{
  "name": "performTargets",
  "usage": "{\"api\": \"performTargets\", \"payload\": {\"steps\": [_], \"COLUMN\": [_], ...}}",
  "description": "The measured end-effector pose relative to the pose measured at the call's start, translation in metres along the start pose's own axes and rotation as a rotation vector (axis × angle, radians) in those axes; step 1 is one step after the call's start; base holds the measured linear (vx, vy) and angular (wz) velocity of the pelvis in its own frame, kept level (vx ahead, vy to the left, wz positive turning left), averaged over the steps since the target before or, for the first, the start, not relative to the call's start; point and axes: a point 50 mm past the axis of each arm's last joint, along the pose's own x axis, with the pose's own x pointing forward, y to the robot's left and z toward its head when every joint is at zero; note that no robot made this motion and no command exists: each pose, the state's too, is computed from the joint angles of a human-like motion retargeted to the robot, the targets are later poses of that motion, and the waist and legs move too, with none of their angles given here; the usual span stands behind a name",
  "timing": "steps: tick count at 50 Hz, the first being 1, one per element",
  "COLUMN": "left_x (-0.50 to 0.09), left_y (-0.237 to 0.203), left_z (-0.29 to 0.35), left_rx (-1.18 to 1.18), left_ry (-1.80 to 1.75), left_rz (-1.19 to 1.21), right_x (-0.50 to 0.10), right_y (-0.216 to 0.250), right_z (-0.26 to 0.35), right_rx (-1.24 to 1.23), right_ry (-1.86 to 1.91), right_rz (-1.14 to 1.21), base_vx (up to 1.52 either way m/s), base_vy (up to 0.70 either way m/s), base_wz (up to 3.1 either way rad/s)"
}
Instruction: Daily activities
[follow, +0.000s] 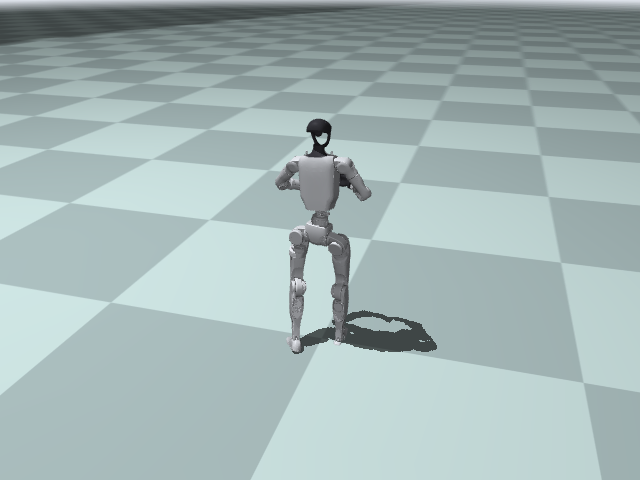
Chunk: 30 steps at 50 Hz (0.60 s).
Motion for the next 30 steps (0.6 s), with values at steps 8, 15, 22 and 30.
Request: {"api": "performTargets", "payload": {"steps": [8,15,22,30], "left_x": [-0.025,-0.055,-0.072,-0.076], "left_y": [-0.09,-0.179,-0.246,-0.272], "left_z": [-0.087,-0.134,-0.135,-0.126], "left_rx": [-0.429,-0.778,-0.993,-1.047], "left_ry": [0.394,0.778,1.008,1.059], "left_rz": [0.017,0.181,0.236,0.225], "right_x": [-0.06,-0.15,-0.19,-0.19], "right_y": [-0.009,0.034,0.075,0.08], "right_z": [-0.096,-0.19,-0.213,-0.211], "right_rx": [0.271,0.49,0.483,0.362], "right_ry": [0.319,0.891,1.204,1.248], "right_rz": [-0.346,-0.624,-0.645,-0.562], "base_vx": [-0.01,0.0,-0.02,-0.02], "base_vy": [0.01,-0.01,-0.07,-0.08], "base_wz": [-0.1,0.01,0.06,0.0]}}
